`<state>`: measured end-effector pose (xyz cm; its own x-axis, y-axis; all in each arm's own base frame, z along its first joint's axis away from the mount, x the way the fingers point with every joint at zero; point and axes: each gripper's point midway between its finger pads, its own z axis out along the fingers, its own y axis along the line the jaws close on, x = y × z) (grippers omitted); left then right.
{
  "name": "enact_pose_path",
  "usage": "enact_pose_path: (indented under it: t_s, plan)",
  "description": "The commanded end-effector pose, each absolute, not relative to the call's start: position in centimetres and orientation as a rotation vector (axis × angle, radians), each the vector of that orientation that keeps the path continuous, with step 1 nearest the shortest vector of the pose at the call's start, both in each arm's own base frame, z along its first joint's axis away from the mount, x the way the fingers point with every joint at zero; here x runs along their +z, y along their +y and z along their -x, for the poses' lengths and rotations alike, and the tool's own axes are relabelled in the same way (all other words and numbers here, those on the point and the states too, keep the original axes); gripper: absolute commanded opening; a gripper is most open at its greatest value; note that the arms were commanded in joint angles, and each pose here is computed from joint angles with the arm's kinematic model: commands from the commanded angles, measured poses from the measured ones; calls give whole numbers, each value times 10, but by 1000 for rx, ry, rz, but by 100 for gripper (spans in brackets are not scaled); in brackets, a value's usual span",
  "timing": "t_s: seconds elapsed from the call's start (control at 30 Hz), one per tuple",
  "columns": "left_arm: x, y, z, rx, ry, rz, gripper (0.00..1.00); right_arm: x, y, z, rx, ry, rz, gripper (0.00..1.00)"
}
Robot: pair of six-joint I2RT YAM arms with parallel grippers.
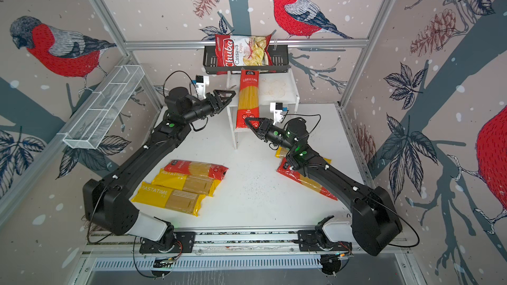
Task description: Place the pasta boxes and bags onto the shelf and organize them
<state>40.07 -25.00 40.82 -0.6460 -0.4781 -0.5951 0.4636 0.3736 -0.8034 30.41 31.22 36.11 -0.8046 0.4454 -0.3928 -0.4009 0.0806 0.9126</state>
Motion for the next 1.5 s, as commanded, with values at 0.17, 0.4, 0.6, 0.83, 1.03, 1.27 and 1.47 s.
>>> enact_pose_path:
  t_s: [0.17, 0.4, 0.6, 0.83, 1.03, 1.27, 1.47]
  plan:
    - [397, -203, -392, -1059, 1812, 34, 68, 396, 323, -311, 1832, 1679, -37, 8]
    - [376, -192, -383, -1039, 1828, 46, 68, 390, 341, -314, 1841, 1721, -3, 8]
    - [370, -194, -381, -1061, 1829, 34, 68, 372, 351, -322, 1827, 1791, 1, 7]
    - [362, -195, -379, -1069, 1839, 35, 68, 370, 349, -333, 1756, 1818, 16, 11]
    - [358, -194, -376, -1070, 1839, 36, 68, 360, 352, -335, 1754, 1838, 20, 20]
    - [349, -193, -375, -1069, 1854, 43, 68, 366, 348, -330, 1765, 1813, 27, 40]
    - [348, -194, -376, -1076, 1853, 45, 68, 369, 344, -329, 1763, 1803, 23, 43]
